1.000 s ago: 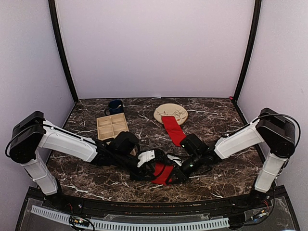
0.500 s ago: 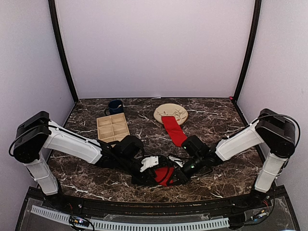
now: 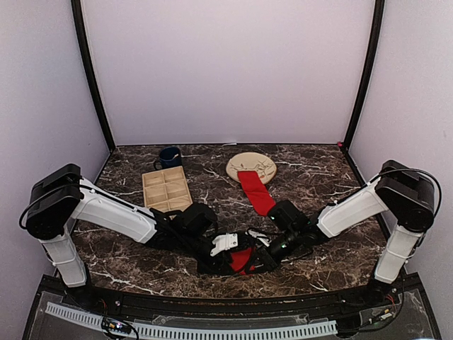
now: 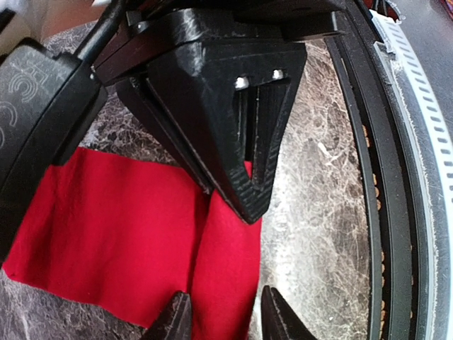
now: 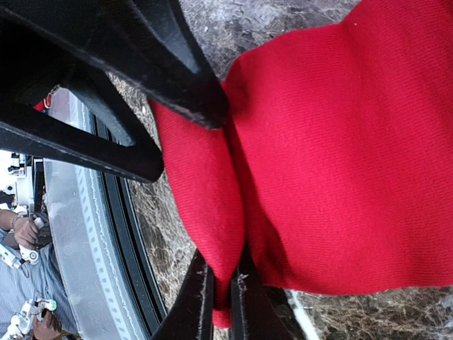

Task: Roll the socks
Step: Roll the sock at the center of the board.

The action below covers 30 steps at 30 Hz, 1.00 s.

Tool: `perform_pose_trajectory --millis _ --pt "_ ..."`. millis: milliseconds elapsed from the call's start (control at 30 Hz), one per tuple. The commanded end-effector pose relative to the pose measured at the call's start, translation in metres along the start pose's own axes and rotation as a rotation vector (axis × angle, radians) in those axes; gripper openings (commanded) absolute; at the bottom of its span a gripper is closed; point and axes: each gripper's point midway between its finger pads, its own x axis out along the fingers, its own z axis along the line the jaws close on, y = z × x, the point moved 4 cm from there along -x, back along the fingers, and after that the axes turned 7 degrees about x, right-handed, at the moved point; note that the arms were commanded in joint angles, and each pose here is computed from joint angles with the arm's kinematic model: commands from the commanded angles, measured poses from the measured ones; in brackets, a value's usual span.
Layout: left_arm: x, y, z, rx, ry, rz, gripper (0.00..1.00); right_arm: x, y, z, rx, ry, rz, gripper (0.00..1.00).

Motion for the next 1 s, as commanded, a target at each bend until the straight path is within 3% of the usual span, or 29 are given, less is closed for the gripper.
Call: perform_pose_trajectory --millis 0,133,567,800,967 --pt "0.001 -0.002 0.002 0.023 -0.014 0.015 0.37 -0.004 0.0 0.002 0.0 -0.012 -0.01 0.0" --pt "0.004 0.0 0.001 0.02 -0.003 0.029 0.34 -0.004 0.0 0.003 0.0 -0.014 -0.009 0.0" --pt "0.006 0.005 -0.007 0.007 0.06 0.048 0.13 -0.004 0.001 0.001 0.006 -0.01 -0.002 0.0" --pt "0.01 0.011 -0.009 -0.05 0.111 0.053 0.09 -0.006 0.001 0.0 0.01 0.002 -0.013 0.21" --pt "0.007 0.012 -0.005 -0.099 0.141 0.028 0.08 -0.01 0.001 0.0 0.018 0.001 -0.032 0.27"
